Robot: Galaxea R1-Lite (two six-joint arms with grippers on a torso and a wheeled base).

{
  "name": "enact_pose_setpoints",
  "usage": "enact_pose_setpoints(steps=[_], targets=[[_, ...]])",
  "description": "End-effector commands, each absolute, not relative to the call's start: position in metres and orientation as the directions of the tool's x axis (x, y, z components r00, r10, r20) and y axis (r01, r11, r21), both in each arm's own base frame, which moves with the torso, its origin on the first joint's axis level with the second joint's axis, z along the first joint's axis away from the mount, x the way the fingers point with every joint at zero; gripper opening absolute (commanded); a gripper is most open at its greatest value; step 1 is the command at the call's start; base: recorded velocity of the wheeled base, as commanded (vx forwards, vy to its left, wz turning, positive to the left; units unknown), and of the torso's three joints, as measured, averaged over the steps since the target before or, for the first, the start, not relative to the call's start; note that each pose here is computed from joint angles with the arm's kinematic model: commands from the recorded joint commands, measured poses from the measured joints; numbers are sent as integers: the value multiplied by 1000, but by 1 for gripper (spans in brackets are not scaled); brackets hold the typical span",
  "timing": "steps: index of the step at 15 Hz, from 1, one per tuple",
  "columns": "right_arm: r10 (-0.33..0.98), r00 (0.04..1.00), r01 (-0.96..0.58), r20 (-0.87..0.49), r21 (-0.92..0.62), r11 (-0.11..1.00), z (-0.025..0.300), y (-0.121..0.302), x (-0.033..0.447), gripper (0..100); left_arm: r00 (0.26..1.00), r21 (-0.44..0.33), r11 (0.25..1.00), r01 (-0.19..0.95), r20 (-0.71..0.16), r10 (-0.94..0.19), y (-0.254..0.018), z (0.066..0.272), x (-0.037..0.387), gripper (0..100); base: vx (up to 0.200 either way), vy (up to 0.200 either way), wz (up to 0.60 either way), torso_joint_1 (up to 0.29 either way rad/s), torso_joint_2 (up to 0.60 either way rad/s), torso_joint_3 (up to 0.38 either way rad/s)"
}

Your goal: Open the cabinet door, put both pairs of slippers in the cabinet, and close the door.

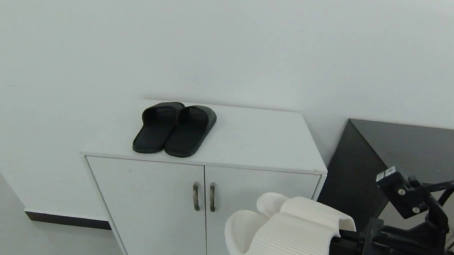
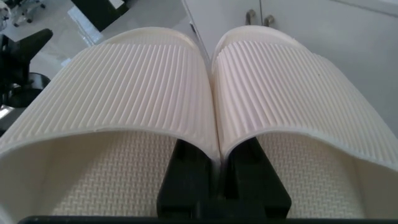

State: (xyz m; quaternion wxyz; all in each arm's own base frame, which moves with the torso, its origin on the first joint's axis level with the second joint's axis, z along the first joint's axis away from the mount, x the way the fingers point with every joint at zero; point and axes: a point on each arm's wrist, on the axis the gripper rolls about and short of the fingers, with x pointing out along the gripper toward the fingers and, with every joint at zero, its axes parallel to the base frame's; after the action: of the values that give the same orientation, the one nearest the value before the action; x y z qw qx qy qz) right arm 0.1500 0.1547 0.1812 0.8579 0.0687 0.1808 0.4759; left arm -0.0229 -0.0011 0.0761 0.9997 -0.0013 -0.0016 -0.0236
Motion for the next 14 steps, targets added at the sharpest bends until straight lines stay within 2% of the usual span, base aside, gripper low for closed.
enact_pose_setpoints(steps=[1, 6, 7, 14], targets=[[845, 469, -801, -256, 280, 530, 178, 155, 149, 0, 999, -3, 999, 48, 5, -48, -1, 76, -23, 0, 0, 0, 0, -159, 334, 178], [851, 452, -808, -268, 282, 518, 174, 154, 148, 0, 999, 0, 999, 51, 3, -51, -1, 76, -23, 0, 0, 0, 0, -218, 497, 274], [851, 452, -808, -268, 282, 518, 174, 154, 148, 0, 999, -1, 999, 52, 3, -52, -1, 76, -23, 100, 0, 0, 0, -227, 515, 286], [855, 442, -813, -270, 283, 509, 173, 153, 147, 0, 999, -1, 999, 49, 3, -49, -1, 76, -23, 100, 0, 0, 0, -217, 504, 292]])
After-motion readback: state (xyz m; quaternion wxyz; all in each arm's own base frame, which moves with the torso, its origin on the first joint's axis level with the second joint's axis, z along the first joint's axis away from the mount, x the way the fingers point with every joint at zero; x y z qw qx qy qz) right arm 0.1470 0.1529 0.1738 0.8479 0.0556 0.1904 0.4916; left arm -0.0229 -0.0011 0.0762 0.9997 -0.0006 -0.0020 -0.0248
